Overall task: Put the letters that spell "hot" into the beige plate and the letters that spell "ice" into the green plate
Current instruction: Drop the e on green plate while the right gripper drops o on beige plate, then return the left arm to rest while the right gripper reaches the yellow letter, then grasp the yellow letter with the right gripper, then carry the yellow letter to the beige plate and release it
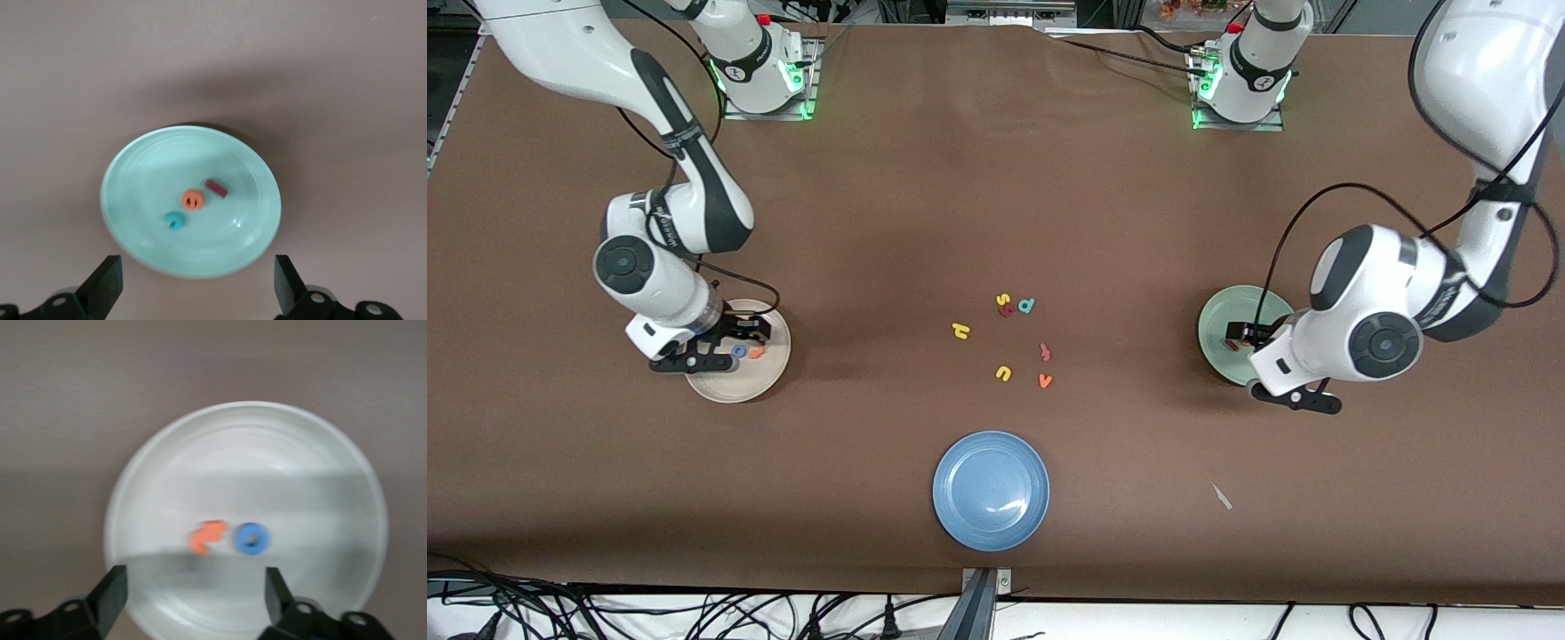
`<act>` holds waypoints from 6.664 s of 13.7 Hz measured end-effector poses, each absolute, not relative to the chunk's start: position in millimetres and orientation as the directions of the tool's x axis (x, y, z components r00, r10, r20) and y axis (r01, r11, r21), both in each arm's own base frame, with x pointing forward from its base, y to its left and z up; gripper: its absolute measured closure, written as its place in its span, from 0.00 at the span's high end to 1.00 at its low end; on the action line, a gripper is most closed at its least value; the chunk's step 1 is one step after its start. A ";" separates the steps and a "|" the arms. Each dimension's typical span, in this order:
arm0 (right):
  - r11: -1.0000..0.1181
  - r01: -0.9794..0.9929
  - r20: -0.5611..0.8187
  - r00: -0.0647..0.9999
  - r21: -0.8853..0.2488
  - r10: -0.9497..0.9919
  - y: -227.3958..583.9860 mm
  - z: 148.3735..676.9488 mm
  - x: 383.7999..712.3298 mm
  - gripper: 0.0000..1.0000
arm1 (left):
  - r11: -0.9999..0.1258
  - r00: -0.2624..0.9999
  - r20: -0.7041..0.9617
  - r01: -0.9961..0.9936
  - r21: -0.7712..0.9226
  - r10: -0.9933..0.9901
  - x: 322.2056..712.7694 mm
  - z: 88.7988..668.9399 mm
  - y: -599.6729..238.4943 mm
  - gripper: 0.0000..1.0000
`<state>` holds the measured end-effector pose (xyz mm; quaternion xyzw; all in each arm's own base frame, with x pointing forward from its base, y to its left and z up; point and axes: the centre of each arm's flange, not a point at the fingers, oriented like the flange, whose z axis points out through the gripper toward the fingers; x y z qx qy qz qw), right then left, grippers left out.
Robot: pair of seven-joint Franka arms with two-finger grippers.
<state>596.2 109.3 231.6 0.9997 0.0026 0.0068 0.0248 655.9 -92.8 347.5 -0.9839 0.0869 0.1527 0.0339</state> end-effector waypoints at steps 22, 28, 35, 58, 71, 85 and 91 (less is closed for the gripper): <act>-0.726 0.688 -0.020 0.726 0.007 0.688 420.7 215.3 524.8 1.00 | -0.996 0.976 -0.205 -0.085 -0.015 -0.080 627.6 575.0 -35.1 1.00; -0.645 0.764 -0.006 0.645 -0.006 0.764 442.9 195.3 535.0 1.00 | -0.996 0.975 -0.204 -0.089 -0.014 -0.084 627.3 575.3 -37.3 1.00; -0.601 0.799 -0.005 0.601 -0.011 0.799 458.9 180.8 532.0 1.00 | -0.996 0.975 -0.204 -0.092 -0.013 -0.087 627.1 575.6 -39.0 1.00; -0.507 0.862 0.025 0.506 0.016 0.862 454.1 178.0 556.0 0.26 | -0.992 0.981 -0.162 -0.115 -0.049 -0.106 614.6 586.6 -61.5 1.00; -0.780 0.626 -0.063 0.779 0.019 0.624 363.3 264.6 598.7 0.26 | -0.999 0.998 -0.044 -0.049 0.016 -0.050 547.0 602.8 -66.0 1.00; -0.992 0.077 -0.081 0.994 0.096 0.070 106.8 214.7 652.6 0.26 | -0.999 0.997 -0.063 -0.047 0.015 -0.047 545.8 600.4 -64.5 1.00; -0.999 -0.002 -0.034 0.999 0.038 -0.003 99.8 266.7 657.2 0.81 | -0.999 0.997 -0.068 -0.046 0.015 -0.047 545.3 600.0 -64.4 1.00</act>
